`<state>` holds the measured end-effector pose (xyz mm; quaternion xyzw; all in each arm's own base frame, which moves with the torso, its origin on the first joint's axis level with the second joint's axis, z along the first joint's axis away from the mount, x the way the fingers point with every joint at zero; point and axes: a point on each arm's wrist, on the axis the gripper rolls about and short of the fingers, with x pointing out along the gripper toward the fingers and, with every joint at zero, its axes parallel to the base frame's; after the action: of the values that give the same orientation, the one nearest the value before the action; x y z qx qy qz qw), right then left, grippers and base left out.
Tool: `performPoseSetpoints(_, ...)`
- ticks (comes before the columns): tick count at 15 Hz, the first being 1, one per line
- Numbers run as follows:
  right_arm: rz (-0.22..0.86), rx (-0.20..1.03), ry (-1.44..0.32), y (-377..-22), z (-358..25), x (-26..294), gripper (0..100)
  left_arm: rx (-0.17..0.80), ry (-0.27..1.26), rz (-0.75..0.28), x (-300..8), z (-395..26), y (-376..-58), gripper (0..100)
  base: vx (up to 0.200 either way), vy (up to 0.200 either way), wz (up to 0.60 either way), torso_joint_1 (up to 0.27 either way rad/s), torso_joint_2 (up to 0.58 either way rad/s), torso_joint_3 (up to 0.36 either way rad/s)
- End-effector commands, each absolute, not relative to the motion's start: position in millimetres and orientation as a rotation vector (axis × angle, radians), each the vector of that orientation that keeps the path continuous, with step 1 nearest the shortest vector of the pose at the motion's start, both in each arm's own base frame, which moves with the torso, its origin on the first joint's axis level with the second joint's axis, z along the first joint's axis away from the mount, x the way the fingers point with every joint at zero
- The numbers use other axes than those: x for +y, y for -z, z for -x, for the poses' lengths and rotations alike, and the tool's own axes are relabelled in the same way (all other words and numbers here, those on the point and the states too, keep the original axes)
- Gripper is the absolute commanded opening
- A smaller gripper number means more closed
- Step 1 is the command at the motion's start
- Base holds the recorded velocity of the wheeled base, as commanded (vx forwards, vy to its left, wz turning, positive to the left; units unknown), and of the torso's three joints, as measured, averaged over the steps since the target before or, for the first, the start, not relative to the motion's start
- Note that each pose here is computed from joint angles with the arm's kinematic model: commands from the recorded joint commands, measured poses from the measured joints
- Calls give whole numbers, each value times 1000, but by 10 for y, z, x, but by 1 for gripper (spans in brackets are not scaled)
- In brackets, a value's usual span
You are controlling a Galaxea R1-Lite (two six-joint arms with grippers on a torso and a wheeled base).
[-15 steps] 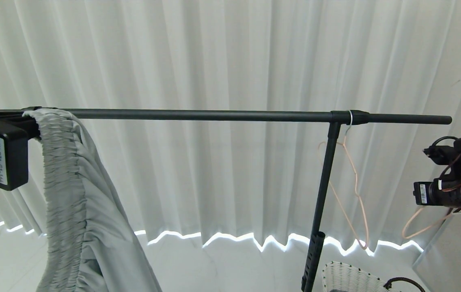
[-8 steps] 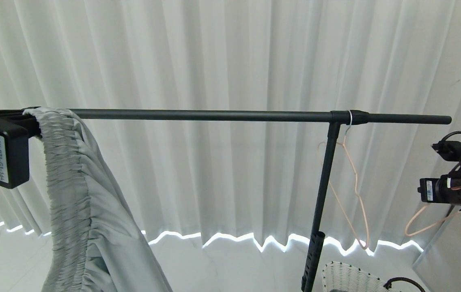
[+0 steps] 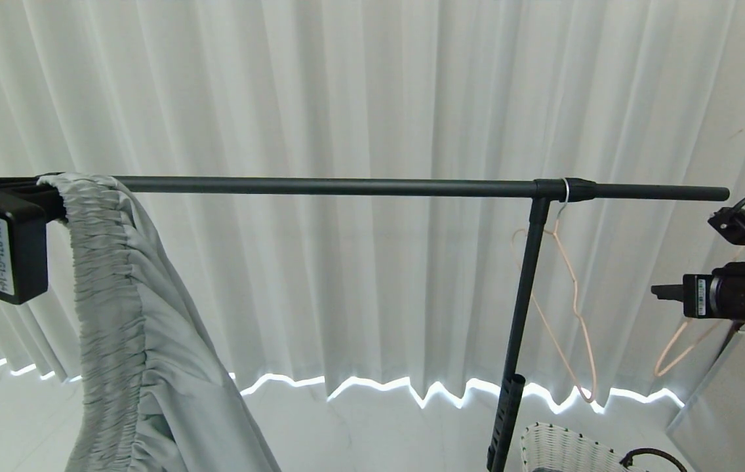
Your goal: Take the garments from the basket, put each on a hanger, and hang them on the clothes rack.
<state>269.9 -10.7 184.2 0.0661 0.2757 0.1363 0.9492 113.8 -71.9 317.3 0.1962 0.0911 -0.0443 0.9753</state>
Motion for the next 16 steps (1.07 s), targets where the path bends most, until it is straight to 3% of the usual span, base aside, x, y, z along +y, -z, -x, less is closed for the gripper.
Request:
performPoseSetpoints(1, -129, 557, -325, -1844, -2700, -98, 0, 183, 89, -395, -718, -1138, -3175, 0, 0, 0, 0, 0, 0, 0)
performPoseSetpoints(6, -69, 582, -445, -1690, -2840, -89, 0, 185, 88, -398, -724, -1146, -3171, 0, 0, 0, 0, 0, 0, 0)
performPoseSetpoints(16, -118, 608, -611, -1525, -3148, 4, 0, 181, 86, -398, -718, -1141, -3185, 0, 0, 0, 0, 0, 0, 0)
